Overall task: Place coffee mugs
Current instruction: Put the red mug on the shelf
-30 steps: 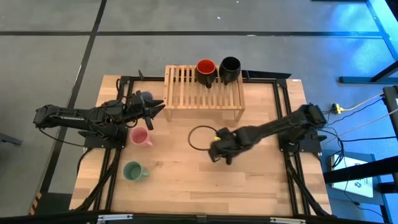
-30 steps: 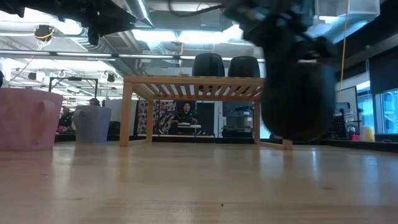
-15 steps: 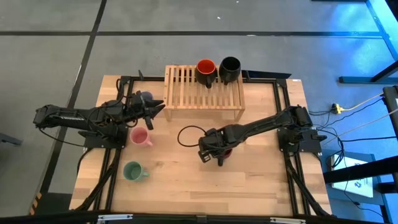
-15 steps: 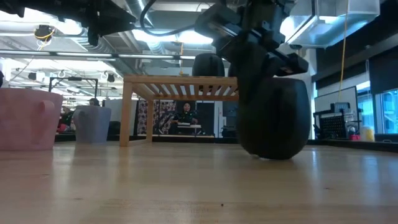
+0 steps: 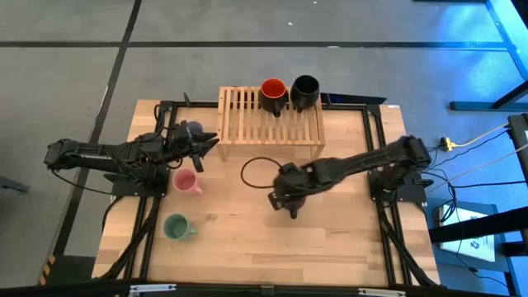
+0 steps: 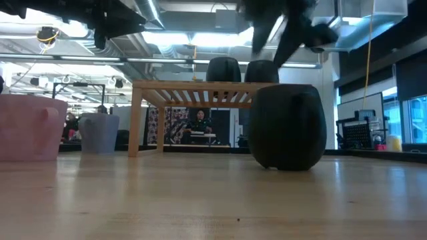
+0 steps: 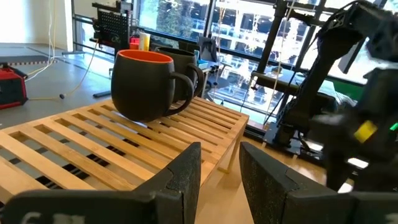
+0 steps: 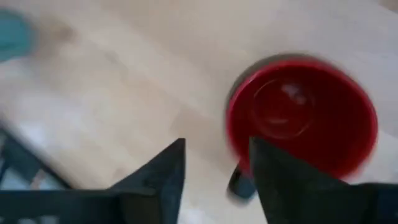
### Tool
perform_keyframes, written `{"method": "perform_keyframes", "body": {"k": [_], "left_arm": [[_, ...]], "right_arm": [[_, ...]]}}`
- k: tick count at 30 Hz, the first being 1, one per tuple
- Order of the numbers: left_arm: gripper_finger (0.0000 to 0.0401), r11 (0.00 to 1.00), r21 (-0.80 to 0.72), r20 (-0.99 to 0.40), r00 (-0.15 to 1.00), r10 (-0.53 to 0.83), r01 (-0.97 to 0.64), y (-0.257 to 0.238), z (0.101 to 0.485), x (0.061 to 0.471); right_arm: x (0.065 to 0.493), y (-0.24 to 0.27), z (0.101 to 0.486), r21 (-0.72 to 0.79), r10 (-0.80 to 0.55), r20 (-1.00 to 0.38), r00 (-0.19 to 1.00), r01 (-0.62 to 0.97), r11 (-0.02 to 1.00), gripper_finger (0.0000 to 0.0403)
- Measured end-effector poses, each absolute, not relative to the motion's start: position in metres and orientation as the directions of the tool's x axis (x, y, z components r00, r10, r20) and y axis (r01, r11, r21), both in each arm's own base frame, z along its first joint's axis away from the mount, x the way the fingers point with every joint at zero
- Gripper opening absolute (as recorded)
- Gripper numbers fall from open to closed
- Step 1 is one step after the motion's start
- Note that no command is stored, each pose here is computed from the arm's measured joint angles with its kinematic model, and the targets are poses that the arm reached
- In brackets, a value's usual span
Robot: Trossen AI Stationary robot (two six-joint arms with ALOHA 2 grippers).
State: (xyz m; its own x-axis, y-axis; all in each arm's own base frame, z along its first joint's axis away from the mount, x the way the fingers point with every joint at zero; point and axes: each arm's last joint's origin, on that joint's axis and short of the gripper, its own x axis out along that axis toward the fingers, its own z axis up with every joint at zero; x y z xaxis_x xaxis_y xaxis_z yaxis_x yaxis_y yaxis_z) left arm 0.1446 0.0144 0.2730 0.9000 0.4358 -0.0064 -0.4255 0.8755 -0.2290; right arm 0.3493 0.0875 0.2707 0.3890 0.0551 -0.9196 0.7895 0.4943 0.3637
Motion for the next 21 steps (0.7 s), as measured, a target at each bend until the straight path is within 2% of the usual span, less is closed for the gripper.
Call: {"method": "perform_keyframes", "body": {"k": [4,9,13,21], "left_arm": [[0.0105,0.876,-0.229,-0.007,0.900,0.435,-0.425,0.014,0.273,0.145],[0.0105,0.886,-0.229,-0.009,0.911,0.412,-0.403,0.014,0.273,0.145],[0.0105,0.891,-0.216,-0.042,0.915,0.401,-0.400,0.013,0.269,0.145],[0.0105,0.890,-0.208,-0.063,0.914,0.401,-0.405,0.013,0.267,0.146]], "right_arm": [[0.325,0.125,0.295,0.417,0.077,-0.885,0.460,0.708,0.569,0.0193],[0.301,0.176,0.287,0.372,-0.134,-0.833,0.537,0.722,0.583,0.0204],[0.288,0.214,0.257,0.318,-0.354,-0.737,0.576,0.757,0.571,0.0198],[0.279,0.259,0.173,0.230,-0.561,-0.603,0.568,0.797,0.559,0.0182]]}}
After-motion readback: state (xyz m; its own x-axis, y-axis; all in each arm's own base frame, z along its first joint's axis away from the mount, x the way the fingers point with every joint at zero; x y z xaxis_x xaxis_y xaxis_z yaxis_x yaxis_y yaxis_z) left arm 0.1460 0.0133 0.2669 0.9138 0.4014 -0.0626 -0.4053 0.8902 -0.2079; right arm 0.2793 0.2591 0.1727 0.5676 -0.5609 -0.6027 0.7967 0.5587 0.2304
